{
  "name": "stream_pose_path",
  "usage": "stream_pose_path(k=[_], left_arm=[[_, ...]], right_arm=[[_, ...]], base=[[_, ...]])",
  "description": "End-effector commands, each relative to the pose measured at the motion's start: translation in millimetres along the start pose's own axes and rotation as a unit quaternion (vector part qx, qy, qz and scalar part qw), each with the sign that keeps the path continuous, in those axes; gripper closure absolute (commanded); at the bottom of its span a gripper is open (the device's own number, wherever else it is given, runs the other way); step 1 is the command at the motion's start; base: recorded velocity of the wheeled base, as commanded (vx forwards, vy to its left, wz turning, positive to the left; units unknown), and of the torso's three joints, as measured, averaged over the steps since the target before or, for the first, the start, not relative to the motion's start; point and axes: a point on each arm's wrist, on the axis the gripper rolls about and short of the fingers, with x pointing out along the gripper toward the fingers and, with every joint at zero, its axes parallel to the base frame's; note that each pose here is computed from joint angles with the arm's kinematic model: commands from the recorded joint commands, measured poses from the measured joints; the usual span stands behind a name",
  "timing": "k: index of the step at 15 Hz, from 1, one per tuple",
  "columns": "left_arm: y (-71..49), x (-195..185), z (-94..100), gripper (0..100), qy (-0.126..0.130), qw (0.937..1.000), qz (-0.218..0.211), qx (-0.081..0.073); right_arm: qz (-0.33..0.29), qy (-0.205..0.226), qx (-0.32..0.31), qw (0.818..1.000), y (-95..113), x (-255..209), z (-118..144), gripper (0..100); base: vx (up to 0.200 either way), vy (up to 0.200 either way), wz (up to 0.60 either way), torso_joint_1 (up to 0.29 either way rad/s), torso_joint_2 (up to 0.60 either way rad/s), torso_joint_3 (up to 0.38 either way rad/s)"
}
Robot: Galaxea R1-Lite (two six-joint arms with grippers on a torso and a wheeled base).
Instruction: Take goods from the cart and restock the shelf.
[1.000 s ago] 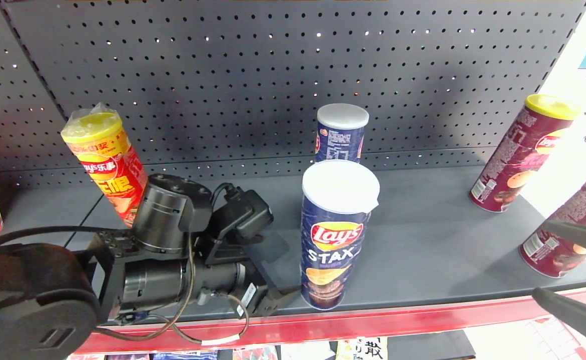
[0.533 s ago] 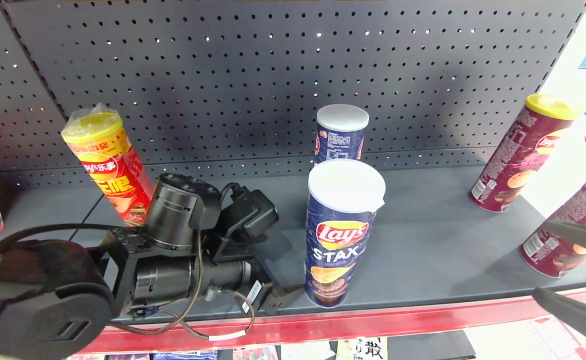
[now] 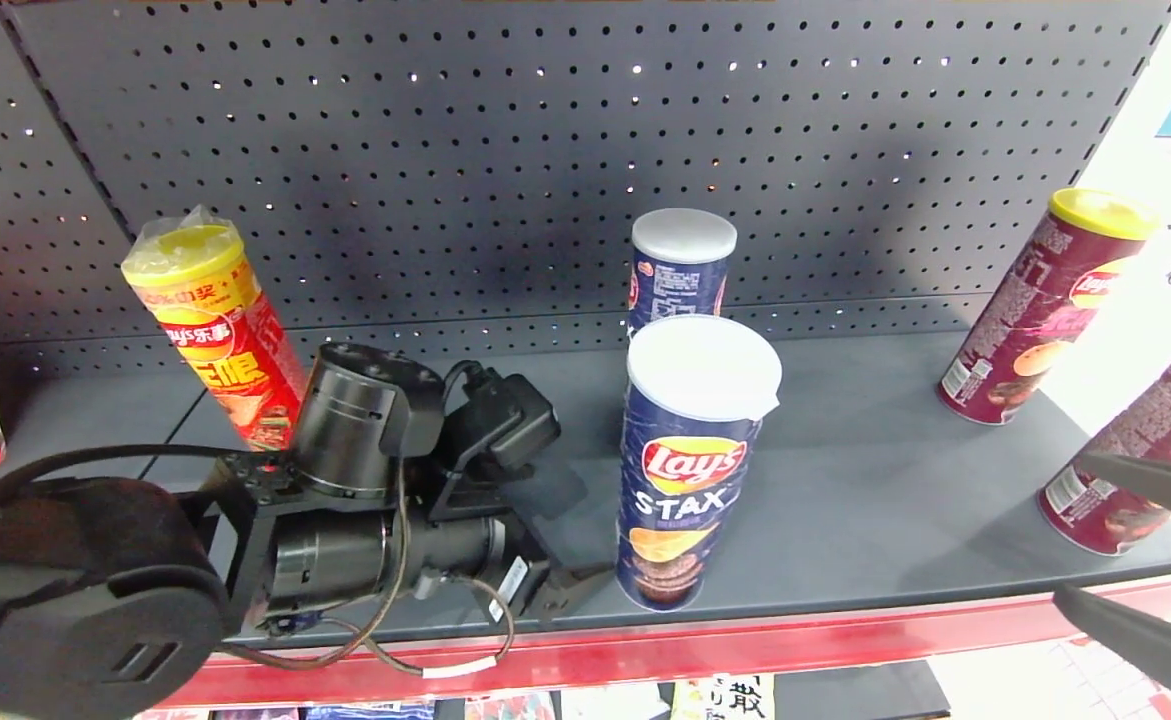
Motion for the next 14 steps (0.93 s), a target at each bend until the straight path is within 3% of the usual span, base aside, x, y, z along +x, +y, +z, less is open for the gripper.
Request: stream_pose_path(k=[1,4,6,7,9,11,12,13,14], left_arm=[[-3.8,-31.5,2.2,0,-0.027,0.9995,0.014,0.002],[-1.4,-71.8,-0.7,0,-0.053,0.9943,0.093,-0.003],[-6.0,-106.9,-7.3,0,-0.076,0.9829,0.168,-0.006],[-8.9,-122.1,-11.3,0,-0.084,0.9794,0.183,-0.007],[-13.2,-136.9,-19.4,0,-0.080,0.9791,0.187,-0.007],[-22.4,-186.0,-52.3,0,-0.075,0.9720,0.222,-0.023],[-25.2,-198.5,-65.2,0,-0.078,0.9653,0.247,-0.031],[-25.9,-210.5,-75.8,0,-0.082,0.9511,0.295,-0.044],[-28.0,-217.7,-81.8,0,-0.086,0.9456,0.310,-0.050]], right_arm=[[-0.010,0.005,0.001,1.000,-1.2,0.7,-2.0,0],[-0.093,0.022,0.008,0.995,-10.7,-2.8,-13.3,0],[-0.181,0.030,-0.006,0.983,-23.9,-9.2,-15.6,0],[-0.193,0.030,-0.012,0.981,-25.3,-11.1,-15.8,0],[-0.197,0.028,-0.013,0.980,-24.5,-13.5,-17.2,0],[-0.196,0.031,-0.012,0.980,-18.9,-21.5,-30.0,0],[-0.196,0.032,-0.013,0.980,-15.3,-26.5,-37.6,0],[-0.199,0.034,-0.011,0.979,-12.3,-30.9,-45.3,0],[-0.202,0.037,-0.010,0.979,-10.9,-33.6,-48.6,0]], base=[[0.000,0.000,0.00,0.000,0.00,0.000],[0.000,0.000,0.00,0.000,0.00,0.000],[0.000,0.000,0.00,0.000,0.00,0.000],[0.000,0.000,0.00,0.000,0.00,0.000],[0.000,0.000,0.00,0.000,0.00,0.000],[0.000,0.000,0.00,0.000,0.00,0.000],[0.000,0.000,0.00,0.000,0.00,0.000],[0.000,0.000,0.00,0.000,0.00,0.000],[0.000,0.000,0.00,0.000,0.00,0.000]])
